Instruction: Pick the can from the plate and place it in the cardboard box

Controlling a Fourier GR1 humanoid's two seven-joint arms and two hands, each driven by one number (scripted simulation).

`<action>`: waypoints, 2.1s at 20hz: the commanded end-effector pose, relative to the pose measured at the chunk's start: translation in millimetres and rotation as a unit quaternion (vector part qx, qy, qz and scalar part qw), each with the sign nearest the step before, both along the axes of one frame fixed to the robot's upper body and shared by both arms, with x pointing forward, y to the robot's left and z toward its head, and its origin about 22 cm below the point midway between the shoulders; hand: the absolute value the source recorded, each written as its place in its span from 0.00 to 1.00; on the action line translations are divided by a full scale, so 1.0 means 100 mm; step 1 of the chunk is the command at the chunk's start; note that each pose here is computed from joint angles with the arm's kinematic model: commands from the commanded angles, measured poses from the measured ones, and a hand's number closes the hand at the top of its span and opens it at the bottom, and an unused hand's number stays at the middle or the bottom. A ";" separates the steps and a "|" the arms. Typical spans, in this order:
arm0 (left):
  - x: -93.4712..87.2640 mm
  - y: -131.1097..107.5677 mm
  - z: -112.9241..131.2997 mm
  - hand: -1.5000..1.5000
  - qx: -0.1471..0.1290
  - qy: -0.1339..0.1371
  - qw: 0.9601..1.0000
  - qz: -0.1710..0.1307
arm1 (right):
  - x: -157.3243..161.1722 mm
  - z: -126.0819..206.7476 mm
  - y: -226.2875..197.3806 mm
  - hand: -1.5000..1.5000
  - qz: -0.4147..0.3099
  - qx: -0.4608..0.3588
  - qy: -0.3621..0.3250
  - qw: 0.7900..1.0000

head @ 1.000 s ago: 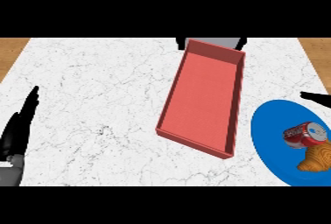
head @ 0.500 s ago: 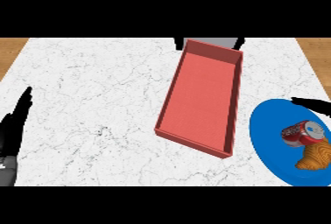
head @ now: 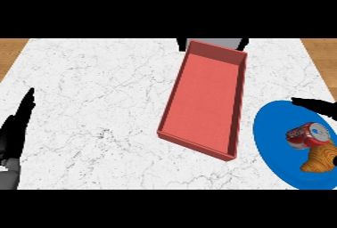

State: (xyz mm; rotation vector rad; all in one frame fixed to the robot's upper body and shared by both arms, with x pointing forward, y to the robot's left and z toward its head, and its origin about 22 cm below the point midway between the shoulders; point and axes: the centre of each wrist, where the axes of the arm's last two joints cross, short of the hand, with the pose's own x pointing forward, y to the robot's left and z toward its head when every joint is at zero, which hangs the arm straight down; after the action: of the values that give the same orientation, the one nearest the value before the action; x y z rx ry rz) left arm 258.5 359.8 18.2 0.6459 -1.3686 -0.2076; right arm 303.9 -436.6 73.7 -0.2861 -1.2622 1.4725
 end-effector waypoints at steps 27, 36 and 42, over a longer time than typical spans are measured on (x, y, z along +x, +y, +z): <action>0.03 -0.07 0.01 0.50 -0.002 0.000 1.000 -0.001 | 0.07 -0.28 0.32 1.00 -0.049 -0.060 -0.145 0.986; 0.22 -0.12 0.00 0.50 0.003 -0.003 1.000 -0.016 | 0.60 0.24 -0.06 1.00 -0.024 -0.040 -0.245 0.968; 0.17 -0.05 -0.06 0.50 -0.001 0.000 1.000 -0.018 | 0.79 0.41 0.02 1.00 -0.011 0.034 -0.335 0.942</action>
State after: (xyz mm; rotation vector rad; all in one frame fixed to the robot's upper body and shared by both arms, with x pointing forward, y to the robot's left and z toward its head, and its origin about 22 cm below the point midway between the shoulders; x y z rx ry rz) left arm 273.9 348.9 16.8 0.6252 -1.3869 -0.2332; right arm 371.9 -438.9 102.1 -0.7782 -1.6634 1.4140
